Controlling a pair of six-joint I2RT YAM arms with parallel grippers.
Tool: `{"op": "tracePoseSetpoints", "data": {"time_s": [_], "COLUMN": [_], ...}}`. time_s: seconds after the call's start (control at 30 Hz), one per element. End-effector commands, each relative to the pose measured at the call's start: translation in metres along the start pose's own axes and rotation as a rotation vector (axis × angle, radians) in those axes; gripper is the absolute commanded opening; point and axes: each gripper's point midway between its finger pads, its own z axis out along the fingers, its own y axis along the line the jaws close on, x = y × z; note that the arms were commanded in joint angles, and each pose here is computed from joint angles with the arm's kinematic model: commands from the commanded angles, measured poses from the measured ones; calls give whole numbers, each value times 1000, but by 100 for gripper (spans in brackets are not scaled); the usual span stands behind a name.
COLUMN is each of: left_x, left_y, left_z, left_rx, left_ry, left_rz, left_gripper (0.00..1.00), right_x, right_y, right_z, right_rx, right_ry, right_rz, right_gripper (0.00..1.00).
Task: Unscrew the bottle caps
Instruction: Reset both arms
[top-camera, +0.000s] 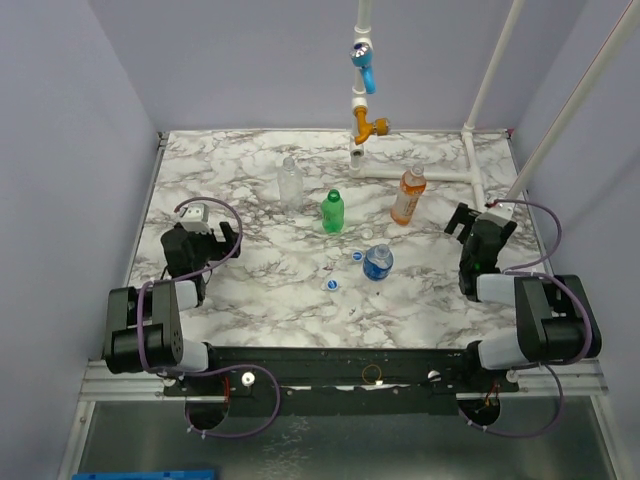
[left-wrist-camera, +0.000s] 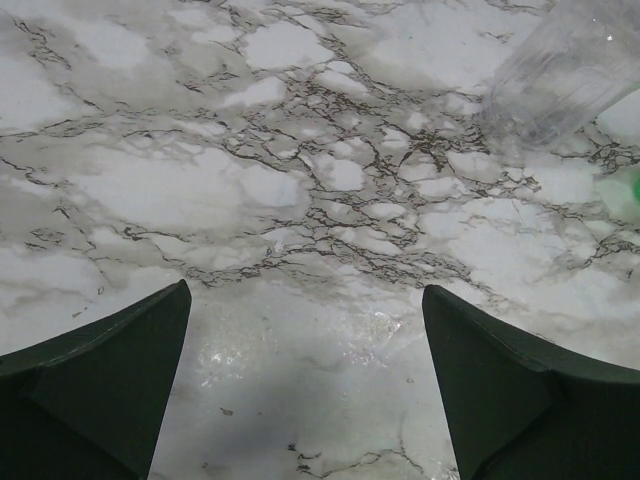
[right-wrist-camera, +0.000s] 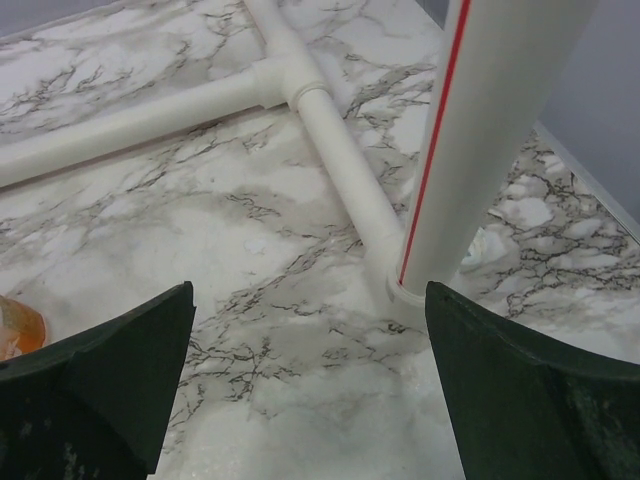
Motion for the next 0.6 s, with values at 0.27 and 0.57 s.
{"op": "tracePoseSetpoints", "data": {"time_s": [0.27, 0.57], "left_x": [-28, -14], "left_y": [16, 19], "left_z": [-4, 30], "left_rx": [-73, -115], "left_ry": [-326, -195], "left_rz": [15, 23], "left_gripper": [98, 99], "right_x": [-1, 12], "right_y": [13, 8], "right_z": [3, 12], "right_rx": [-141, -212], "right_ry": [-117, -83], "right_rz": [-33, -2], "right_gripper": [100, 100]}}
